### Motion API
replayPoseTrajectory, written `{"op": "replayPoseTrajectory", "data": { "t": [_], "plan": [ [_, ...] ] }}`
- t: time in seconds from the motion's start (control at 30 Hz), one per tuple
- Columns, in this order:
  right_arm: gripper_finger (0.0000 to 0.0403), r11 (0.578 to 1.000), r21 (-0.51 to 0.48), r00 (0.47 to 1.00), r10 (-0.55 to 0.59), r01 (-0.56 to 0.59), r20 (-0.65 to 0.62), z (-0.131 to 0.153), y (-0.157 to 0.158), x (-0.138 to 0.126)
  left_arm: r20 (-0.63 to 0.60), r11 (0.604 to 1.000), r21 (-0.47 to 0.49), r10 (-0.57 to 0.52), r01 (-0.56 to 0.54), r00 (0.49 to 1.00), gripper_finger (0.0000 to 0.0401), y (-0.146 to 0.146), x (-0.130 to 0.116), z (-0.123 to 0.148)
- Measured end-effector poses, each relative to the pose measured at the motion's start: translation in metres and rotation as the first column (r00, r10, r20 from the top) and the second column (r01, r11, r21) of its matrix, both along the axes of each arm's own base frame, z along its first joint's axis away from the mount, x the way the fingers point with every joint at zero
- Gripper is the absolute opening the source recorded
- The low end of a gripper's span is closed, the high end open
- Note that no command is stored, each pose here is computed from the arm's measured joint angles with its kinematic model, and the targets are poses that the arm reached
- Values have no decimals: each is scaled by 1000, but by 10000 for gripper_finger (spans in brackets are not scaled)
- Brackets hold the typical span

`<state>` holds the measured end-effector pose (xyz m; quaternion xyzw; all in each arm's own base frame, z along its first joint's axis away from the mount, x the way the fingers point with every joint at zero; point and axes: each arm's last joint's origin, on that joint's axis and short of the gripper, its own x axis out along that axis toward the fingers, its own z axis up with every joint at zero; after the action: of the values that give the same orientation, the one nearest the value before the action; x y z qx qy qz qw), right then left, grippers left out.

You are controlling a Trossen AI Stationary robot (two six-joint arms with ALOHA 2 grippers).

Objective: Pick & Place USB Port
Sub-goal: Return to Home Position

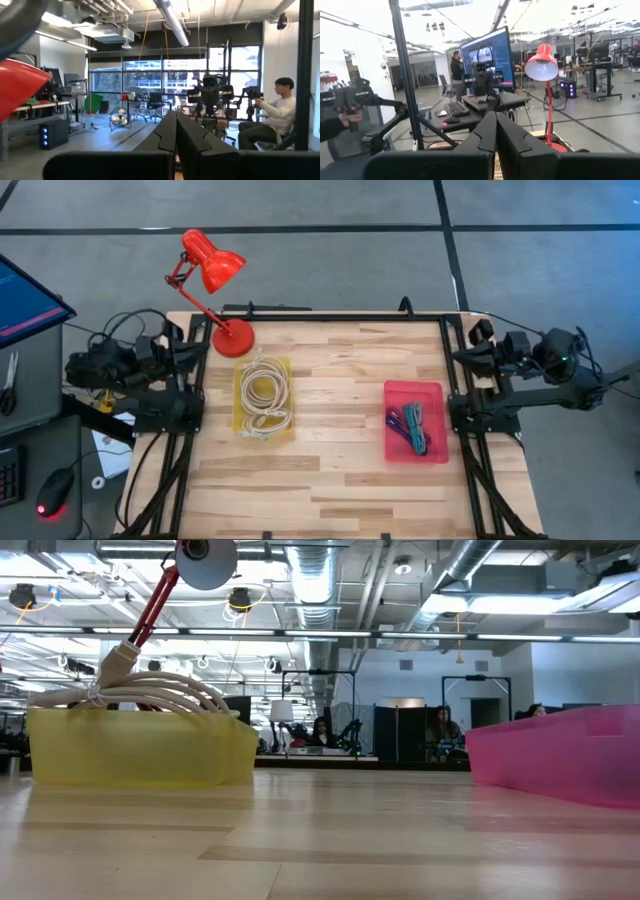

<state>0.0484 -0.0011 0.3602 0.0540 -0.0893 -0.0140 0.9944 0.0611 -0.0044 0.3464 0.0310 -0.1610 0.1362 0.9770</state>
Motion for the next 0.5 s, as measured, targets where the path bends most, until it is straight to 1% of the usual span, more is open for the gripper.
{"op": "replayPoseTrajectory", "data": {
  "t": [0.2, 0.37, 0.5],
  "plan": [
    [0, 1000, 3, 1000, -18, 18, -21, -2, -1, 0, 0, 999, 16, 49, -49, 999, 4, 4, -3, 0],
    [0, 999, 6, 999, -39, 39, -24, -2, -1, 1, -9, 998, 33, 52, -52, 999, 4, 5, -2, -1],
    [0, 999, 7, 999, -48, 48, -23, -2, -1, 1, -18, 996, 40, 74, -74, 997, 4, 7, -2, -2]
  ]
}}
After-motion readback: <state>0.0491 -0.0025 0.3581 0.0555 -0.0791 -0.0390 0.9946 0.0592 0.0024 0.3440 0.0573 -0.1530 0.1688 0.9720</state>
